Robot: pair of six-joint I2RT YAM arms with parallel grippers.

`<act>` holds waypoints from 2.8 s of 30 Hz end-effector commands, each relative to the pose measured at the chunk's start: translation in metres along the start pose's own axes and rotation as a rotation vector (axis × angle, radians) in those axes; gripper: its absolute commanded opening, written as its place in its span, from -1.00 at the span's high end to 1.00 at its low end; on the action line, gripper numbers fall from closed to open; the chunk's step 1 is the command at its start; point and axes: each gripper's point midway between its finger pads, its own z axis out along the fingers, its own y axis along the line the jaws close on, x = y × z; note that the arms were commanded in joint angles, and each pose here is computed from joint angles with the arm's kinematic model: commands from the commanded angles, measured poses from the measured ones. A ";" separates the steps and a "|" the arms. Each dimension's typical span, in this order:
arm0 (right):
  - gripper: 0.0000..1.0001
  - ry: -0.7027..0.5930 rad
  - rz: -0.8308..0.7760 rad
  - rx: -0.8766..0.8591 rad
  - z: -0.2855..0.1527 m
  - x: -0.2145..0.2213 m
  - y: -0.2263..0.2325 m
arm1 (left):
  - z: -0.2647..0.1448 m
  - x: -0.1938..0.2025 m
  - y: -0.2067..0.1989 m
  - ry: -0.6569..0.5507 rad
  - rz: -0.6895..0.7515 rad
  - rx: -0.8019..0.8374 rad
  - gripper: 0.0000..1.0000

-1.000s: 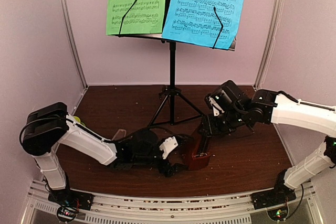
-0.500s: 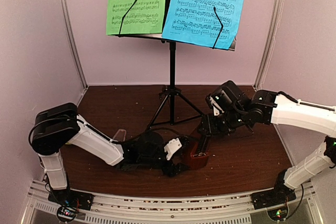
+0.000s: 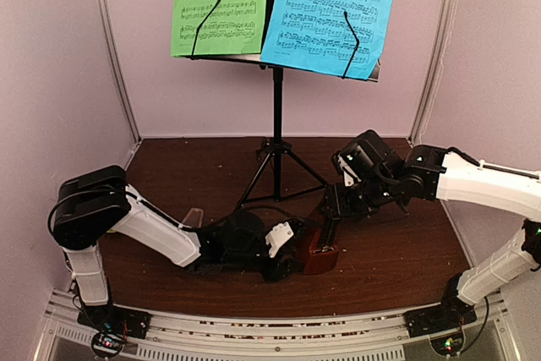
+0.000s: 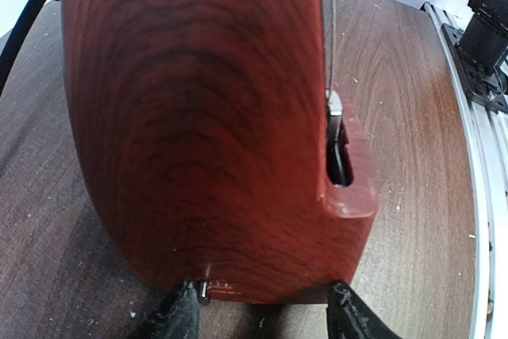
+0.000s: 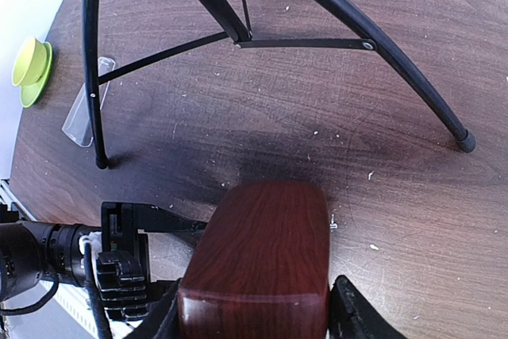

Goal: Set up the instrument practice props

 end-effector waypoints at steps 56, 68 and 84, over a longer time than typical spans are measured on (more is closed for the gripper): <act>0.95 -0.145 0.109 0.034 -0.017 -0.040 0.004 | -0.022 -0.019 0.046 -0.081 -0.083 -0.238 -0.91; 0.75 -0.177 0.114 0.177 -0.010 -0.054 0.001 | -0.061 -0.021 0.071 -0.075 -0.047 -0.377 -0.95; -0.12 -0.119 0.168 0.160 0.020 -0.043 0.015 | -0.074 -0.025 0.081 -0.082 -0.033 -0.411 -0.94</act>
